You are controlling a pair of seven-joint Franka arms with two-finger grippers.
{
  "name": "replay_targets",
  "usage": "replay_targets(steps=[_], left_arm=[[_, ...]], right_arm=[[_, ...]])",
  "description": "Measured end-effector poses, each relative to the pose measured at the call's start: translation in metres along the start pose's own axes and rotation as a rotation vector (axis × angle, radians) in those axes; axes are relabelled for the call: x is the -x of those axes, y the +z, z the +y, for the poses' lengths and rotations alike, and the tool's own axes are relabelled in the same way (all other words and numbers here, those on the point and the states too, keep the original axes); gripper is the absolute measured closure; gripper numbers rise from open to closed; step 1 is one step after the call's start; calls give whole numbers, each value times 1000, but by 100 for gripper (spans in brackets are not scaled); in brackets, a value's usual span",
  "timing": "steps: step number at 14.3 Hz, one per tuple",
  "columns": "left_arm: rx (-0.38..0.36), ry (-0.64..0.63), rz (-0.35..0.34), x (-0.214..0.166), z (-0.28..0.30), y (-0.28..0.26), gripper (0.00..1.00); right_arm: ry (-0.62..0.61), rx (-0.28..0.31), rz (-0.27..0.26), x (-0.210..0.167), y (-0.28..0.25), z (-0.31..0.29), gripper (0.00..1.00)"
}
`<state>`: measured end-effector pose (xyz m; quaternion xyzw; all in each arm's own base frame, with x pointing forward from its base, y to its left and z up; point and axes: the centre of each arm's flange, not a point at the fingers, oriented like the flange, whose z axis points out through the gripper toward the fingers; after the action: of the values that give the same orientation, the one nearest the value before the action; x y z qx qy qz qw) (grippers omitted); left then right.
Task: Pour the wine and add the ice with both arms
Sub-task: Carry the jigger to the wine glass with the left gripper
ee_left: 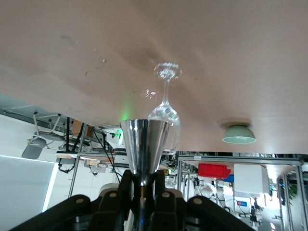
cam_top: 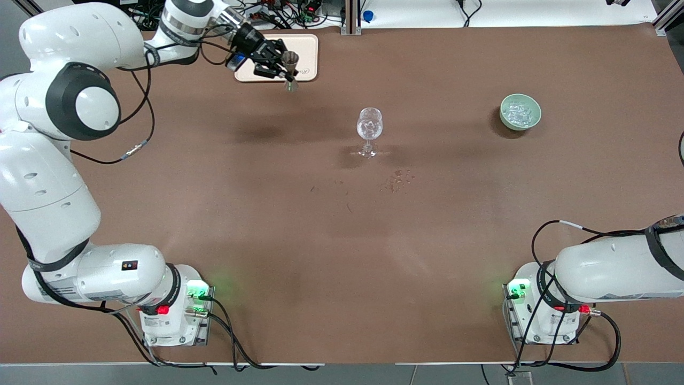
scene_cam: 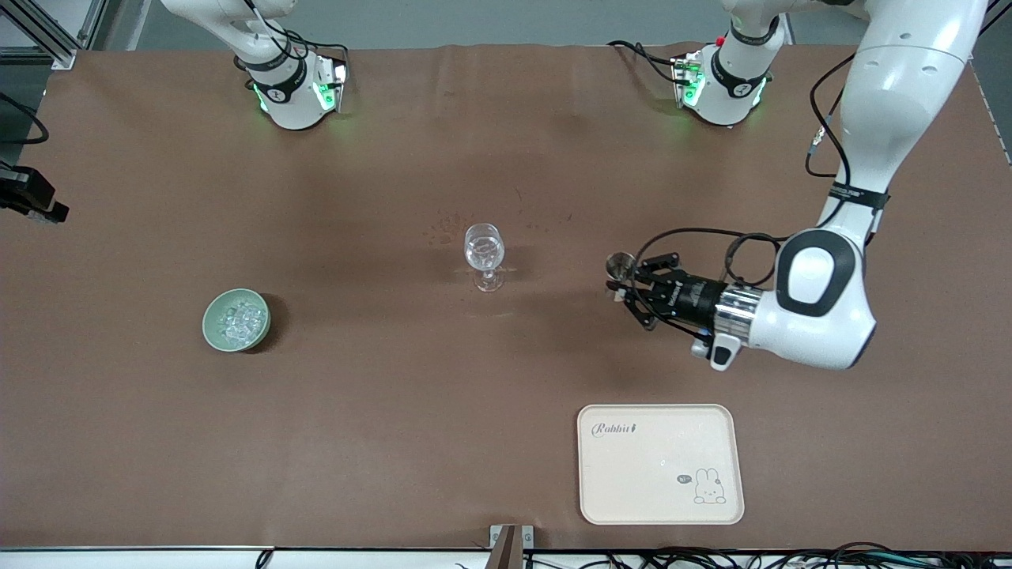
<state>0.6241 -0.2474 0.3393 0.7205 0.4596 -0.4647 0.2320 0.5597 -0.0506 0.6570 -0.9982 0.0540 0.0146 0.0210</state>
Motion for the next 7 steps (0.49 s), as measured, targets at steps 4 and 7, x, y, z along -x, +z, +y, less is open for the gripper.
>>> replay_targets(steps=[4, 7], left_arm=[[-38, -79, 51, 74, -3, 31, 78], [-67, -128, 145, 99, -7, 53, 78]], right_arm=[[1, 1, 5, -1, 0, 0, 72], [-1, 20, 5, -1, 0, 0, 72]])
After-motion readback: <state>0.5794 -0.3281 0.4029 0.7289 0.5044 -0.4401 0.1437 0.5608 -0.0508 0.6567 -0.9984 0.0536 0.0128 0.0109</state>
